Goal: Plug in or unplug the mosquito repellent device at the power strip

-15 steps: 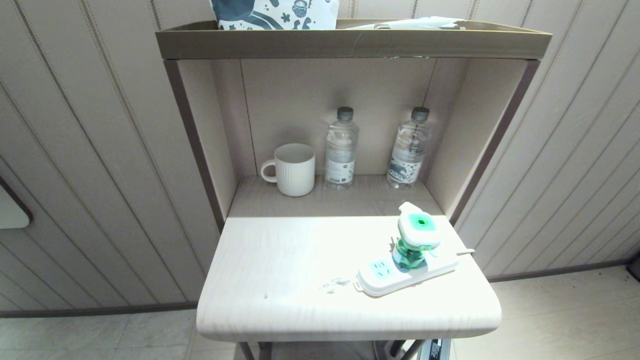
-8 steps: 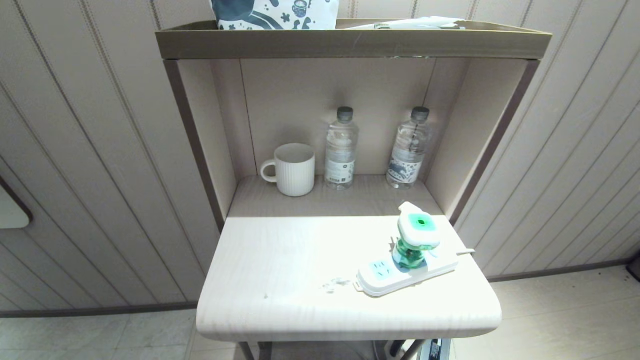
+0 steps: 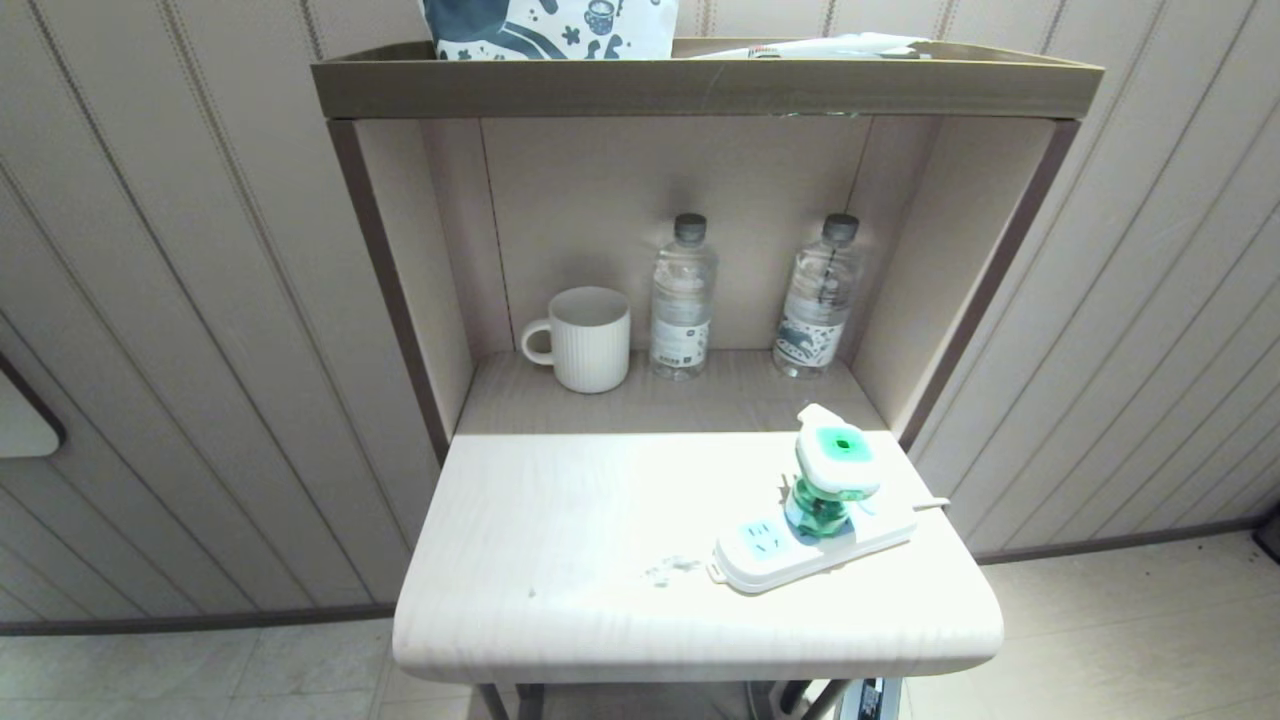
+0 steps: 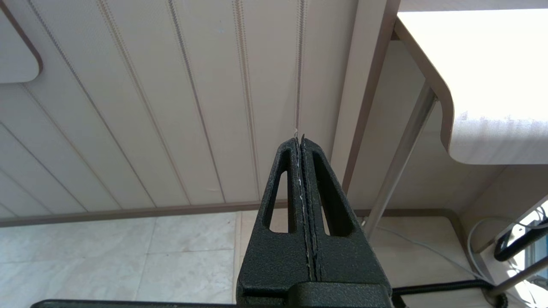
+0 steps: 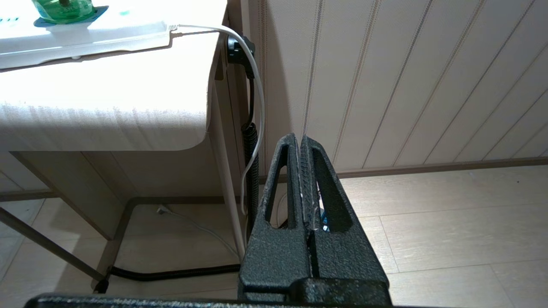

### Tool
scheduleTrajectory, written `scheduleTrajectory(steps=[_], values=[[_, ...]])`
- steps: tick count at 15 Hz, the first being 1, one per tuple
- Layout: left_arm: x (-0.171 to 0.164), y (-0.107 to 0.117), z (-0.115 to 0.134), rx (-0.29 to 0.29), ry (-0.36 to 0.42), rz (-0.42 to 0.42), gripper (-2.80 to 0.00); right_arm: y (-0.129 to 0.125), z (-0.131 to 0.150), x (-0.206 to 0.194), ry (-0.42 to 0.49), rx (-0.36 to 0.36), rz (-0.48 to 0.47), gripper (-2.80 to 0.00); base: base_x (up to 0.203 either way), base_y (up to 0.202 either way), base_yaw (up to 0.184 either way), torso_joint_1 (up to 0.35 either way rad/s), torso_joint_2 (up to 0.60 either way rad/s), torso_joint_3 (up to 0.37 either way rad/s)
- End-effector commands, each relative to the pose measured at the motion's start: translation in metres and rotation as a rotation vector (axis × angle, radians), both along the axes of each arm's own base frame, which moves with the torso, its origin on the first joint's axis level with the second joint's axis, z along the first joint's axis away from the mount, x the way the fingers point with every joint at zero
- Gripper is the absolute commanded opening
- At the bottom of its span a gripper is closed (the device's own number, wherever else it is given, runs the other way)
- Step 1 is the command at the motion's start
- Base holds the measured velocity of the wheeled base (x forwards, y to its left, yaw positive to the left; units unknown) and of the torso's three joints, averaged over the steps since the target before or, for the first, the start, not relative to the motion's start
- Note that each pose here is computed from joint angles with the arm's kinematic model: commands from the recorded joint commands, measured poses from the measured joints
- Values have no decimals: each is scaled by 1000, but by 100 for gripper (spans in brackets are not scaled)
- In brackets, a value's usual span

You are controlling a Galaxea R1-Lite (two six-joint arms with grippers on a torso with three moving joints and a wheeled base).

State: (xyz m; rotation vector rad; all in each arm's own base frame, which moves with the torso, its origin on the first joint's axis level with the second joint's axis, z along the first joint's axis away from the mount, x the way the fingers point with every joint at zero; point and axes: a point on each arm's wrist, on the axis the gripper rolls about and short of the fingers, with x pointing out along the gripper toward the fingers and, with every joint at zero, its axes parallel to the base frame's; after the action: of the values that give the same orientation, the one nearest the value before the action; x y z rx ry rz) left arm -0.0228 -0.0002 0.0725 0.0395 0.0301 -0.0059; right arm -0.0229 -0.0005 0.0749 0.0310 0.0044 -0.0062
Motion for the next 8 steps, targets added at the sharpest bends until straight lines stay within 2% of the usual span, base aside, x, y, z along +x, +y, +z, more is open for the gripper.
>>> scheduleTrajectory(steps=[1,3,4,8], values=[[0,0,0,0,1,0,-280,0,1,0,-4,-8,-1,-280,0,0,0,0,0,0],[0,0,0,2,0,-1,-280,0,10,-3,-22,-20,4,-280,0,0,0,0,0,0],[0,0,0,0,1,-1,-280,0,24,-8,-46,-20,5,-280,0,0,0,0,0,0],[0,0,0,-4,-1,-1,-280,1,104,-29,-93,-21,49,-280,0,0,0,0,0,0]])
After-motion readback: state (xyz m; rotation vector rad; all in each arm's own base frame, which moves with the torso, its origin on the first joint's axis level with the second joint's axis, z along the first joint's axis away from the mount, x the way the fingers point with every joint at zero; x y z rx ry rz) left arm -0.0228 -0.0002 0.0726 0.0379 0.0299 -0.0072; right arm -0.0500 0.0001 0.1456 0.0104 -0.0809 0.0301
